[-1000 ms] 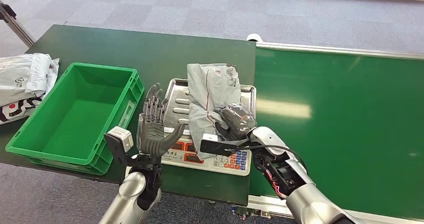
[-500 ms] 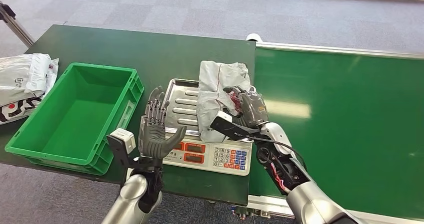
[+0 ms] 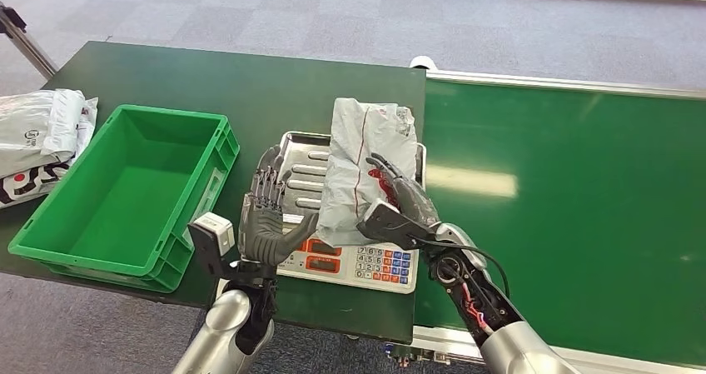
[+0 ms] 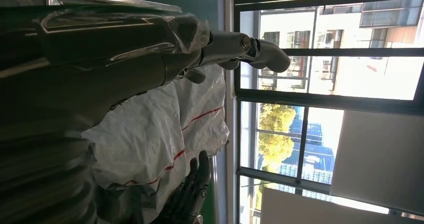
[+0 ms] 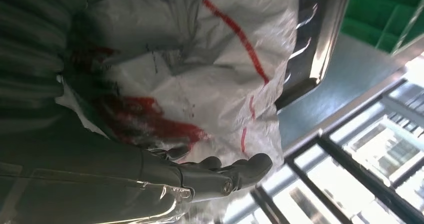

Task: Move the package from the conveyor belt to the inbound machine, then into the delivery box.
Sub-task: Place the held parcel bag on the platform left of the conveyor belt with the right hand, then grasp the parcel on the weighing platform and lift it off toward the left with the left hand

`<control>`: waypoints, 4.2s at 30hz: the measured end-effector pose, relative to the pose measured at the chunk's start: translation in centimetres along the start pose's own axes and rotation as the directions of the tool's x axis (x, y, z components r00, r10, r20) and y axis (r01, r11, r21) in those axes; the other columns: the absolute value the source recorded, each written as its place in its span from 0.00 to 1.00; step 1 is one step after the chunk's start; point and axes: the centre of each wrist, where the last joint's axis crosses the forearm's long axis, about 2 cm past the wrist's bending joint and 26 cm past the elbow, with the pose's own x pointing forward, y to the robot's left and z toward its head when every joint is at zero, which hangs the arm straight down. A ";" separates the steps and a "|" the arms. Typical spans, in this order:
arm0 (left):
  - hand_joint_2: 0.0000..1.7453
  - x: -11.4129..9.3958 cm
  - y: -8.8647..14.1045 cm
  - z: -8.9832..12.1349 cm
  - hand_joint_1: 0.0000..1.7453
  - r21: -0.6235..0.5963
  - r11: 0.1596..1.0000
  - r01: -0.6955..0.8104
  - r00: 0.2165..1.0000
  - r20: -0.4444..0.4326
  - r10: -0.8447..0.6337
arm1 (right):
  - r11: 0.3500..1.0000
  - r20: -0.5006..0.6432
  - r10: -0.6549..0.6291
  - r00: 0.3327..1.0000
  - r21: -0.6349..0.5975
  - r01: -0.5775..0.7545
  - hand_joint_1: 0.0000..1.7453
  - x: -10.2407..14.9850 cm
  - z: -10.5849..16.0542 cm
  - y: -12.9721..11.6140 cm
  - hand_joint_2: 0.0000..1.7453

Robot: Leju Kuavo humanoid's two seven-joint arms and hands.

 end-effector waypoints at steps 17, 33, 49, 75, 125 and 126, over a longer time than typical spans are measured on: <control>1.00 0.1 0.8 0.4 0.00 0.057 0.998 0.032 0.999 0.003 -0.032 | 0.894 0.189 -0.274 0.943 -0.312 0.322 0.00 -1.3 5.6 -0.9 1.00; 1.00 0.2 1.2 1.2 0.00 0.050 0.997 0.057 0.998 -0.024 -0.056 | 0.782 0.136 -0.112 0.984 -0.599 0.172 0.00 -1.7 11.4 -1.5 1.00; 1.00 -0.3 0.0 -1.5 0.00 -0.307 0.838 0.451 0.869 -0.063 -0.491 | 0.759 0.113 -0.181 0.977 -0.615 0.212 0.00 -1.4 13.1 0.1 1.00; 1.00 -2.8 -0.4 -3.7 0.00 -0.598 0.532 0.600 0.622 -0.070 -0.780 | 0.727 0.107 -0.200 0.974 -0.651 0.221 0.00 -0.6 15.2 0.4 1.00; 1.00 0.6 -0.4 -3.4 1.00 -0.183 0.618 0.765 0.645 0.201 -0.738 | 0.718 0.115 -0.210 0.971 -0.656 0.234 0.00 0.0 15.1 0.4 1.00; 1.00 0.9 -0.2 -3.4 1.00 -0.137 0.625 0.768 0.639 0.228 -0.735 | 0.716 0.119 -0.212 0.970 -0.657 0.237 0.00 0.0 15.1 0.4 1.00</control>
